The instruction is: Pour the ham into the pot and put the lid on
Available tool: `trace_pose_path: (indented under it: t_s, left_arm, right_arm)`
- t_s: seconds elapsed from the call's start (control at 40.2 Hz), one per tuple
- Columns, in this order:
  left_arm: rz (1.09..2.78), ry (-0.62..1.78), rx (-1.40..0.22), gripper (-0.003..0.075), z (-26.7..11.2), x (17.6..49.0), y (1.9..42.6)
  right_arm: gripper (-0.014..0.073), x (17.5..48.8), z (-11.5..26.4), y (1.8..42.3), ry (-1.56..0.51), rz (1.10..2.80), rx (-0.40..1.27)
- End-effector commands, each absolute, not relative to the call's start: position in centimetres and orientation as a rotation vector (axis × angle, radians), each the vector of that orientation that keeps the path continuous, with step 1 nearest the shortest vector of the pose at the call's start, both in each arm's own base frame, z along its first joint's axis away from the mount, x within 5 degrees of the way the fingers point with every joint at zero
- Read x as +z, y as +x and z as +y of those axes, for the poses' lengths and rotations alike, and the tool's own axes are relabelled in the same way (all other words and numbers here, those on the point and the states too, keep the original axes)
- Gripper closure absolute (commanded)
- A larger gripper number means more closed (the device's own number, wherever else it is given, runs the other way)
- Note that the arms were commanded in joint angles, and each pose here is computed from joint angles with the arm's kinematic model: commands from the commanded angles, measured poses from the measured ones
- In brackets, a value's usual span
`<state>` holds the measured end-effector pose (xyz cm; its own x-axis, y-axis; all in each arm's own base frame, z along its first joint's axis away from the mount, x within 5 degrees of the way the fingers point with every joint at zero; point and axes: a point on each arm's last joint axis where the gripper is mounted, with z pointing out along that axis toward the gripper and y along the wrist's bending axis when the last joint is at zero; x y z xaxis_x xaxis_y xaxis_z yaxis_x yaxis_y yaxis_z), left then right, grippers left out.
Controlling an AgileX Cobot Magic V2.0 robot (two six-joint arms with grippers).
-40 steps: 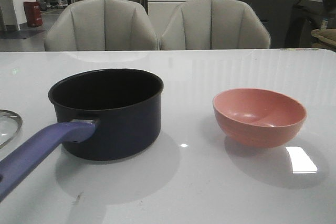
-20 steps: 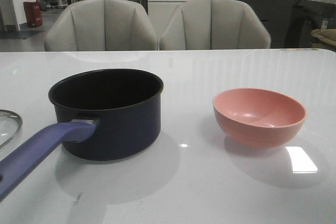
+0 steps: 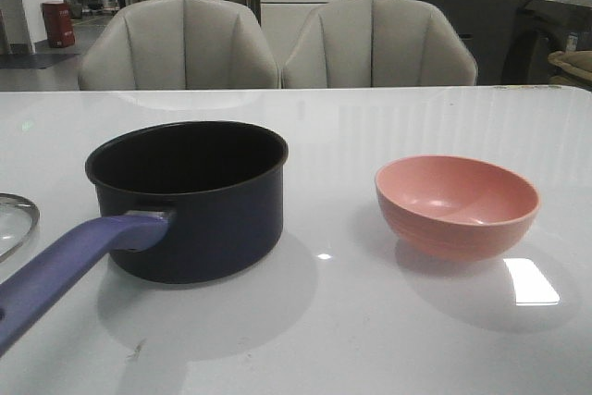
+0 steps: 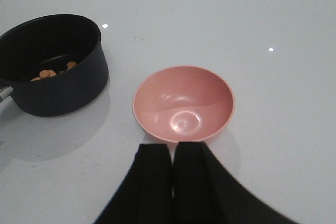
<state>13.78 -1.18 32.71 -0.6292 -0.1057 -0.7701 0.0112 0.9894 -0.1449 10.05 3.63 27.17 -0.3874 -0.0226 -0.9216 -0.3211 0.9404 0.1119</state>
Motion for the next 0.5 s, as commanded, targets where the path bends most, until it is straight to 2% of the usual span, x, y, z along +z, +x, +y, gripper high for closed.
trace_pose_path:
  t_s: [0.0,0.248,0.472]
  left_arm:
    - [2.264,-0.141,-0.206,0.0069,-1.0,34.3,16.1]
    - [2.511,-0.193,-0.232,0.0071,-0.9,32.9,22.2]
    - [2.639,-0.304,-0.226,0.0071,-0.7,30.4,27.4]
  right_arm:
    - [0.0445,28.7,3.6,10.3,-0.232,1.859,0.319]
    - [0.0445,28.7,3.6,10.3,-0.232,1.859,0.319]
    - [0.0445,28.7,3.6,10.3,-0.232,1.859,0.319]
